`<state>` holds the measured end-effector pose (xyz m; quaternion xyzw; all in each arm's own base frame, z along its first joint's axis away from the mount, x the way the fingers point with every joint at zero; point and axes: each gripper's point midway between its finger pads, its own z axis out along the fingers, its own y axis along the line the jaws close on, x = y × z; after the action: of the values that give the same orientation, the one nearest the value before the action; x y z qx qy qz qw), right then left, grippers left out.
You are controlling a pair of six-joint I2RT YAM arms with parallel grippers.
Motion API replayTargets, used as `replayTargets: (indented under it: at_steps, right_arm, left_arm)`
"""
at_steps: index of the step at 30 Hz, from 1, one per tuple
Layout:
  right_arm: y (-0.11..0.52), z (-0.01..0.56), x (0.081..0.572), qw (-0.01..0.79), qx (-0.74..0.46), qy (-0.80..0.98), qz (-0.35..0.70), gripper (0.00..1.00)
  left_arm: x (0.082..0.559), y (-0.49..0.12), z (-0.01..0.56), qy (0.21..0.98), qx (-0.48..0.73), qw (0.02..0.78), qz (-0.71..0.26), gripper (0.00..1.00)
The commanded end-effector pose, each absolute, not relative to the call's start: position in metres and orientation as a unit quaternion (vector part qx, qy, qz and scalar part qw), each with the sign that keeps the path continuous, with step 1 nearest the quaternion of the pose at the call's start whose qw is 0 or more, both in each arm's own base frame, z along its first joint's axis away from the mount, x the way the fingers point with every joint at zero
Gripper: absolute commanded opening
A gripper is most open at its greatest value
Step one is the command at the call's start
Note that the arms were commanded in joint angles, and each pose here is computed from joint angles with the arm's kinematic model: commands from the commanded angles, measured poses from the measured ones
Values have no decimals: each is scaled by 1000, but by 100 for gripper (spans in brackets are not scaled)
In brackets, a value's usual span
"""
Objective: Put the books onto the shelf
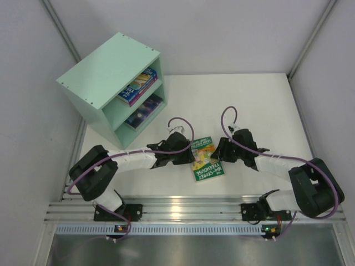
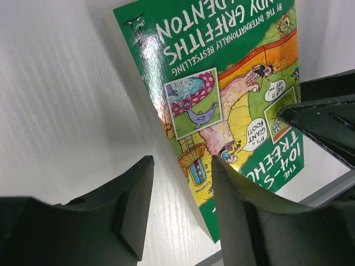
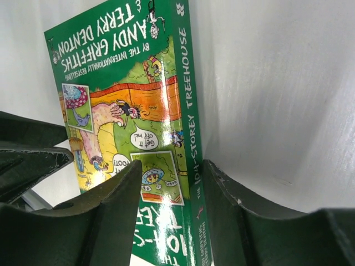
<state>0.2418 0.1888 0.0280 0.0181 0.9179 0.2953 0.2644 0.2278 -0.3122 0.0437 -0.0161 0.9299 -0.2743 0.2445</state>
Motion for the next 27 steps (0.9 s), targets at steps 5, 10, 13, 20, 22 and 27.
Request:
replayTargets:
  at_steps: [5,10,13,20,22,27]
  right_arm:
    - [195,28,238,260,7,918,301,61]
    - [191,35,240,265,5,921,287,71]
    - [191,38,241,268,5,920,287,75]
    - [189,30,238,260,13,923,282,84]
    - [187,29,238,261,20,924,280,85]
    - [193,29,235,256,29,918,301,86]
  left_arm:
    - [233,-304,20,946,-21,234,-222,47]
    - [228,-288,-1,957,-28,216,-190,16]
    - [224,-277,-5,960,-29,216,-177,1]
    - [213,-246,-21,965,-50,203,-158,0]
    - [212,-241,-22,965,-55,200,-161,0]
    - [210,-225,-26,965,-70,196,-158,0]
